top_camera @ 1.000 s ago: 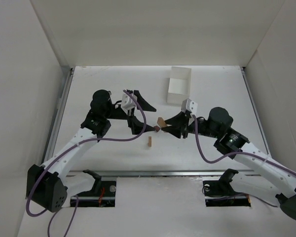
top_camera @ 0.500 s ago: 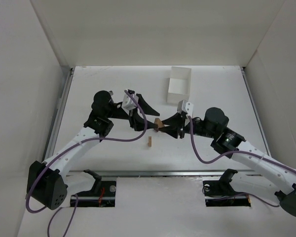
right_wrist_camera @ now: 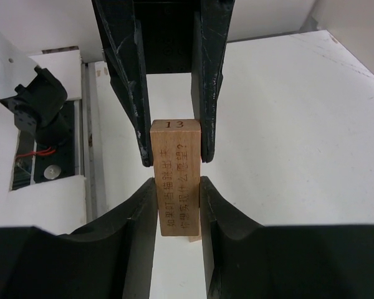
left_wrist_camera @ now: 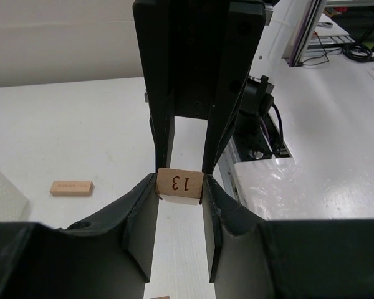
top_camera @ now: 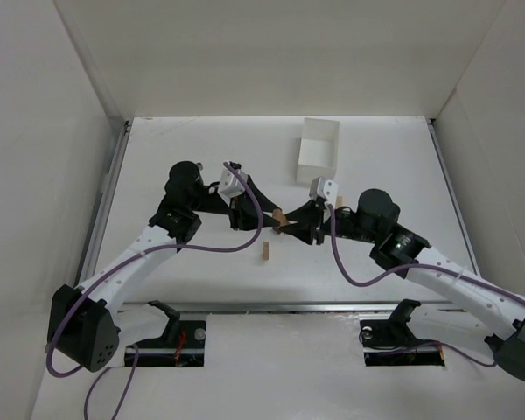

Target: Build the wood block tower

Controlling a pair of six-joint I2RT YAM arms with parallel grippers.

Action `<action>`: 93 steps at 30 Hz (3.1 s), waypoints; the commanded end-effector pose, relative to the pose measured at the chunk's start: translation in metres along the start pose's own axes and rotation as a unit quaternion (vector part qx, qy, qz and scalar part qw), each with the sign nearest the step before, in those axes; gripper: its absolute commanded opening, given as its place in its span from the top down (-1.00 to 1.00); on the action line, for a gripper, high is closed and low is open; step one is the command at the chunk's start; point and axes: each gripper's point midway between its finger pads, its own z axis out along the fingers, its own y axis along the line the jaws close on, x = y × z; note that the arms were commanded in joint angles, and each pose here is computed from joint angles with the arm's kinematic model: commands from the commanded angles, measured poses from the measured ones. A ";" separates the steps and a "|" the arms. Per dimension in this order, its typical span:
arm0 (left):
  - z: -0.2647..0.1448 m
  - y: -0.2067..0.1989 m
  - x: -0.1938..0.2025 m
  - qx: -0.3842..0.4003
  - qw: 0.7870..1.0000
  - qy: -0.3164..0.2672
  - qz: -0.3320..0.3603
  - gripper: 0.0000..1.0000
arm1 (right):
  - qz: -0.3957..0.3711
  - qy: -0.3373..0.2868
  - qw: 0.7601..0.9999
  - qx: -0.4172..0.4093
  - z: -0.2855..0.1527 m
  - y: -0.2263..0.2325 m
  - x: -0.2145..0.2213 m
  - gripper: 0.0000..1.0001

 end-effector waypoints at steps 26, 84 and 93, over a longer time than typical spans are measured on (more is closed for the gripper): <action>-0.032 0.072 0.054 -0.185 0.963 0.147 0.133 1.00 | 0.350 -0.016 0.885 0.308 -0.041 -0.050 -0.029 -0.46; 0.001 -0.035 -0.053 0.051 0.998 -0.031 -0.018 0.12 | 0.091 -0.034 0.995 0.019 0.005 0.012 -0.062 1.00; -0.001 -0.040 -0.054 0.049 0.997 -0.039 -0.039 -0.06 | 0.077 -0.064 0.995 0.013 0.005 0.014 -0.076 1.00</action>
